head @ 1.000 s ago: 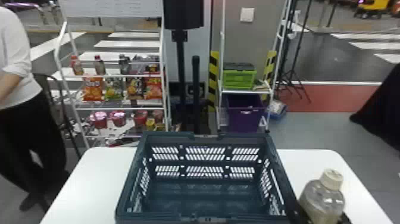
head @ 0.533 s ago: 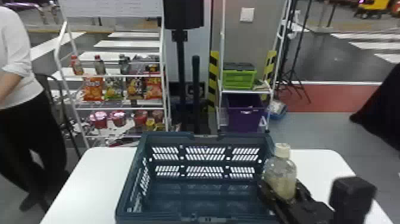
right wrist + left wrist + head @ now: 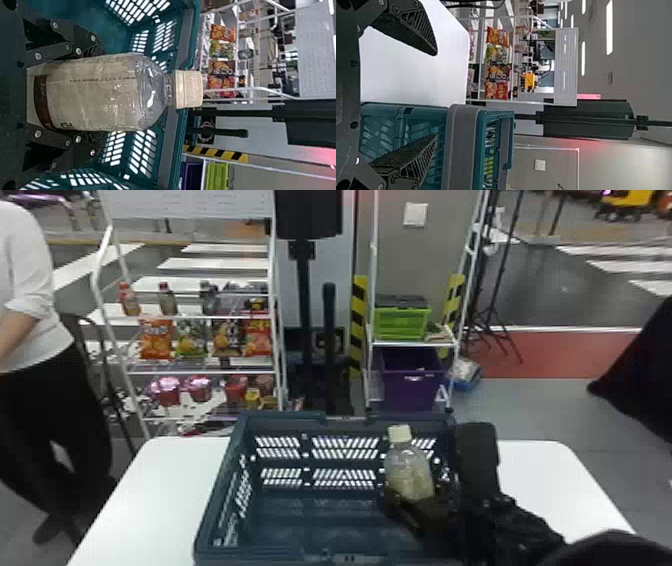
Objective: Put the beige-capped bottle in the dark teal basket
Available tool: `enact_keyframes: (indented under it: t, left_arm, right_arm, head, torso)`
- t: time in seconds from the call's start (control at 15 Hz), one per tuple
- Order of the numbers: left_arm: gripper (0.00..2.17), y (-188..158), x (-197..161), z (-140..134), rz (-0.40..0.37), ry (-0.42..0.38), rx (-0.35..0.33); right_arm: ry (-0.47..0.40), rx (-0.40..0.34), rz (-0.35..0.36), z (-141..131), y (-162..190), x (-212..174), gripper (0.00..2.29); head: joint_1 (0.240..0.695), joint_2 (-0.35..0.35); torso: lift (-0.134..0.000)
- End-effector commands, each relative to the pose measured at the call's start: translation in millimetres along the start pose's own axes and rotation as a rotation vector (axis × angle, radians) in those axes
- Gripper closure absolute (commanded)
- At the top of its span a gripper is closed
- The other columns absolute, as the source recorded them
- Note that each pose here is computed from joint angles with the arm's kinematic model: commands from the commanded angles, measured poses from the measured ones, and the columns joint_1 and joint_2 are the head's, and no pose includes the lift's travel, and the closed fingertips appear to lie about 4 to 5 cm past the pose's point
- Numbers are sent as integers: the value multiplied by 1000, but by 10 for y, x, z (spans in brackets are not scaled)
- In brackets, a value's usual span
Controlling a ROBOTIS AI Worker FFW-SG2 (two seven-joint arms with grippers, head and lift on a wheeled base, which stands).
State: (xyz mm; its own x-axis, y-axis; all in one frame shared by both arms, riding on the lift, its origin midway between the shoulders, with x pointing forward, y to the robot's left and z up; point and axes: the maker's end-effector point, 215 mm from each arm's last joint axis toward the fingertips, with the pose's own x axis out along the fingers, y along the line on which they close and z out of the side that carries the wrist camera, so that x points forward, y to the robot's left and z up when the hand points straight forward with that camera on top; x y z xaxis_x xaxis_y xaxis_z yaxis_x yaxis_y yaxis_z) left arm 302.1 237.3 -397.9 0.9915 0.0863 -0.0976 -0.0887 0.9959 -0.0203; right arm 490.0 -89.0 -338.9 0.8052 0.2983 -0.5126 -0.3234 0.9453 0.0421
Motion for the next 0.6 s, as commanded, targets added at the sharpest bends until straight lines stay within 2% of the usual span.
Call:
enact_keyframes:
  t: [0.0, 0.33, 0.53]
  left_arm:
    - [154, 10, -2, -1, 1, -2, -3]
    - [154, 45, -13, -4, 4, -14, -7]
    - [154, 96, -26, 31, 13, -31, -18]
  right_arm:
    - [78, -13, 20, -28, 112, 123, 2074]
    - [219, -18, 53, -194, 324, 380, 2074]
    - [290, -36, 46, -344, 294, 499, 2074]
  head:
    - [499, 0]
    - [499, 0]
    - [499, 0]
  torso:
    - [0]
    - [0]
    - [0]
